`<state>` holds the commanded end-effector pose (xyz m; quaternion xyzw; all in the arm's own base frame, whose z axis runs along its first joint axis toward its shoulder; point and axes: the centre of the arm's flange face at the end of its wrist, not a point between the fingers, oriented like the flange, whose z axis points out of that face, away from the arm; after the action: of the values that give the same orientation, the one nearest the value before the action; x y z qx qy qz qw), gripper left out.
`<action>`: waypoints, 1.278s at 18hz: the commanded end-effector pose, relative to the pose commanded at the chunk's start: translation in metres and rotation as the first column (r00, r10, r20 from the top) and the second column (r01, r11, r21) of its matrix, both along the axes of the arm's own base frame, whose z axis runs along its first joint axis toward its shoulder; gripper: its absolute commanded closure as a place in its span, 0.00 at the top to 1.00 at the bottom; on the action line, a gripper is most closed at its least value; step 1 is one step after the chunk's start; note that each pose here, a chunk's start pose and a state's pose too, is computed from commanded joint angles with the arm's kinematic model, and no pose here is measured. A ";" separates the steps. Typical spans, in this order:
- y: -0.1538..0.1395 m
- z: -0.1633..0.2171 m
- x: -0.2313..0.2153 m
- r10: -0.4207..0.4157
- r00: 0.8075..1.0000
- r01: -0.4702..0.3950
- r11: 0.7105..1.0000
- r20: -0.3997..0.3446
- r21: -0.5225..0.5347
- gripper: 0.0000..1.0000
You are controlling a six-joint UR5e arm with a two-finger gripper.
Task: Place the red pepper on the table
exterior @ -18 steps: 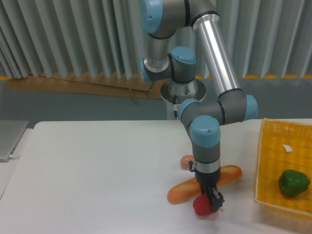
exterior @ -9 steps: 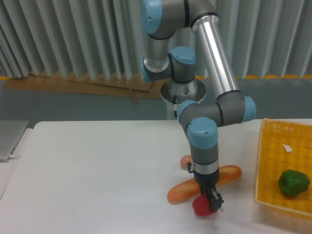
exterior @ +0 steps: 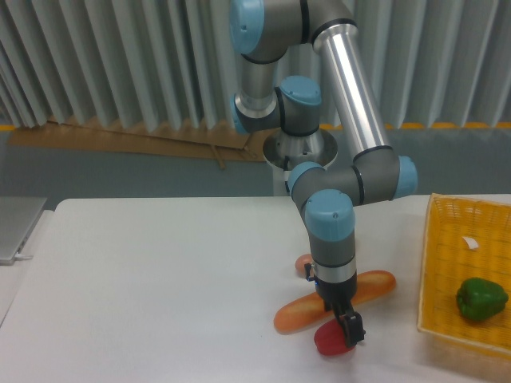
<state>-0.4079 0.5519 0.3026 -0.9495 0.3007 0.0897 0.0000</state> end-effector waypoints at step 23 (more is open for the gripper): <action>-0.081 0.132 0.070 -0.408 0.902 0.427 0.891 0.141 -0.152 1.00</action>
<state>-0.3376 0.4709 0.4350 -0.8620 0.5042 0.0097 -0.0504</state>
